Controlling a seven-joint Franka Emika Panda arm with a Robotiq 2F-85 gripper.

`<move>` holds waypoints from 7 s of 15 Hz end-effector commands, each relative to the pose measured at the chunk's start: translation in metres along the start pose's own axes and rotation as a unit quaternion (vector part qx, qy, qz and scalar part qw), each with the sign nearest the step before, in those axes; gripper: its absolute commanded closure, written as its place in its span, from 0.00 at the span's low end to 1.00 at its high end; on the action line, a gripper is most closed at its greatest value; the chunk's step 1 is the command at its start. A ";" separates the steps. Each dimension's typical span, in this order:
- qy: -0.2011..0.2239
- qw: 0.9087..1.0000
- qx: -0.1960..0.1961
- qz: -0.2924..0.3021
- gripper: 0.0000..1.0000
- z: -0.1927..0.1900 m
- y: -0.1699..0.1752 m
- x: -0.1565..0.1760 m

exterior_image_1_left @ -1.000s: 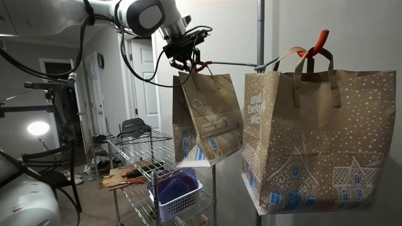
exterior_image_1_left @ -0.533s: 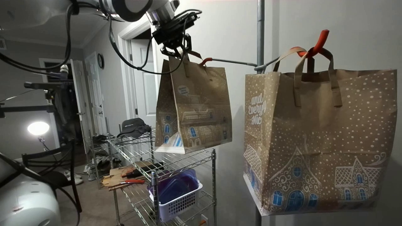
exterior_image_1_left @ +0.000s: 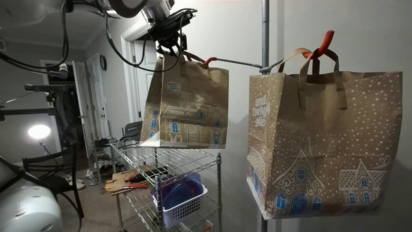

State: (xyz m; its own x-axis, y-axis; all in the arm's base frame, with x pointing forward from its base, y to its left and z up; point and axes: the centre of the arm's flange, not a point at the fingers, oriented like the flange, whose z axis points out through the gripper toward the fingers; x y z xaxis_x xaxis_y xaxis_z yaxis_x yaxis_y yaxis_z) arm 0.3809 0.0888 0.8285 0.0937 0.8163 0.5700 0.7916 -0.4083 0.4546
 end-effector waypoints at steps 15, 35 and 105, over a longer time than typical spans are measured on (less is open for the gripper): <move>-0.022 0.999 0.031 0.035 0.95 0.001 -0.024 0.024; -0.092 0.985 0.005 0.144 0.94 0.063 -0.095 0.110; -0.132 0.984 -0.033 0.115 0.00 0.079 -0.224 0.185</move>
State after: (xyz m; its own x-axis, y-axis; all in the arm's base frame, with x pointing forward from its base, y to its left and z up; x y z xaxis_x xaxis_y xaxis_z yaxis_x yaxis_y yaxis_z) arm 0.2778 0.4128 0.7689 0.4463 0.7309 0.5163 0.6819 -0.6514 0.3327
